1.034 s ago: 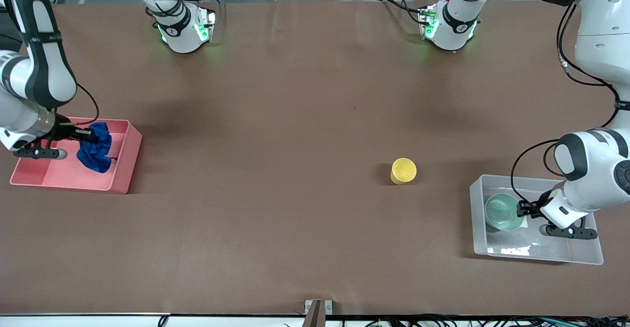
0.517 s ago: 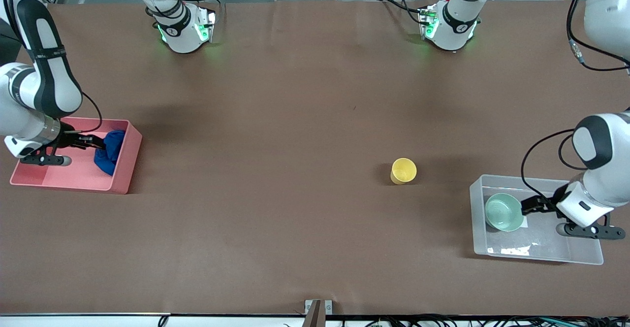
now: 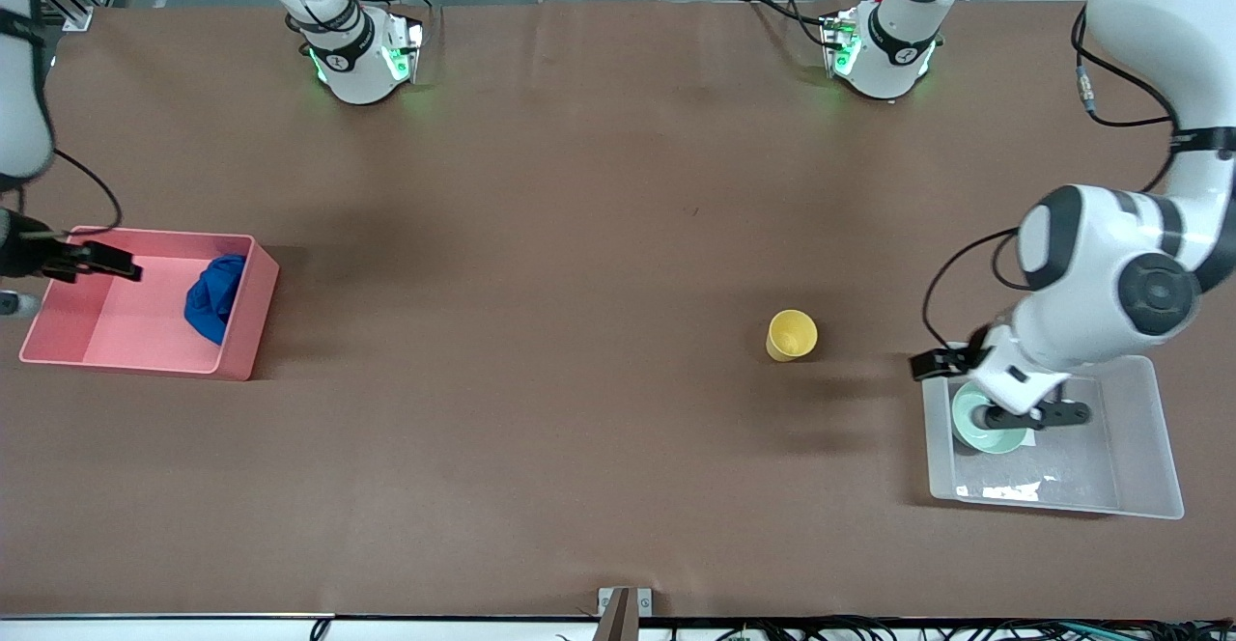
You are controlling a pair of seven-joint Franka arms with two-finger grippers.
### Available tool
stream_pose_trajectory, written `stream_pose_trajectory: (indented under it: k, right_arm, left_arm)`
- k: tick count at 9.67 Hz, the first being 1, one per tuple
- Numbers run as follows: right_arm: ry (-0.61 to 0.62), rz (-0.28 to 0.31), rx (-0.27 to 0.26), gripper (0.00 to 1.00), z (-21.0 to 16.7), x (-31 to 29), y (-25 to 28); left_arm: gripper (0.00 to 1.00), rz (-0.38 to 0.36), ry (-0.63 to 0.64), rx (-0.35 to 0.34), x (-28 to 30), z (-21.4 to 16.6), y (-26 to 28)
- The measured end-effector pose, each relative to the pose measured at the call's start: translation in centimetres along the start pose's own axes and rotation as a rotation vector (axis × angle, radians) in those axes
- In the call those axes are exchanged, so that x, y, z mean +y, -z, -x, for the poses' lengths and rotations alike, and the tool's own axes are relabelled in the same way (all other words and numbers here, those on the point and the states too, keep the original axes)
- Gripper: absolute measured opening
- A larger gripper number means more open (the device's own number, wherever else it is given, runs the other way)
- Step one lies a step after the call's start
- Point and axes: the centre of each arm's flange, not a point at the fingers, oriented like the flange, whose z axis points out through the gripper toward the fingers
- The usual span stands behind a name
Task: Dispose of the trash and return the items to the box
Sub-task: 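Raise the right gripper away while the left gripper grasps the yellow cup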
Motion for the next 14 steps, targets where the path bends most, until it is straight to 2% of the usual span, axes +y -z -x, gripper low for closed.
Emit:
stream_pose_trajectory:
  k: [2, 5, 7, 8, 10, 12, 13, 14]
  right_arm:
    - [0.032, 0.011, 0.025, 1.00, 0.5, -4.2, 5.7]
    - [0.015, 0.016, 0.027, 1.00, 3.3, -10.5, 10.8]
    - [0.024, 0.018, 0.035, 1.00, 5.3, -11.7, 13.0]
    - [0.030, 0.018, 0.032, 0.99, 6.2, -12.2, 13.7]
    - [0.054, 0.020, 0.031, 0.99, 7.5, -13.6, 14.8]
    - [0.066, 0.024, 0.055, 1.00, 7.8, -14.3, 15.8]
    - [0.068, 0.027, 0.077, 1.00, 7.8, -14.4, 16.8]
    - [0.072, 0.029, 0.093, 1.00, 7.8, -14.6, 17.5]
  left_arm:
    - [1.00, 0.023, 0.058, 0.014, 4.1, 3.3, -3.4]
    - [0.96, 0.029, 0.114, 0.001, 8.1, 7.3, -7.5]
    - [0.78, 0.048, 0.141, 0.020, 8.1, 8.4, -9.2]
    - [0.74, 0.052, 0.150, 0.020, 8.0, 8.7, -10.0]
    - [0.38, 0.053, 0.153, 0.014, 8.0, 8.9, -10.6]
    - [0.08, 0.054, 0.153, 0.014, 8.0, 8.9, -10.7]
    - [0.02, 0.058, 0.154, 0.020, 8.0, 8.8, -10.5]
    - [0.02, 0.064, 0.155, 0.031, 8.1, 8.4, -10.0]
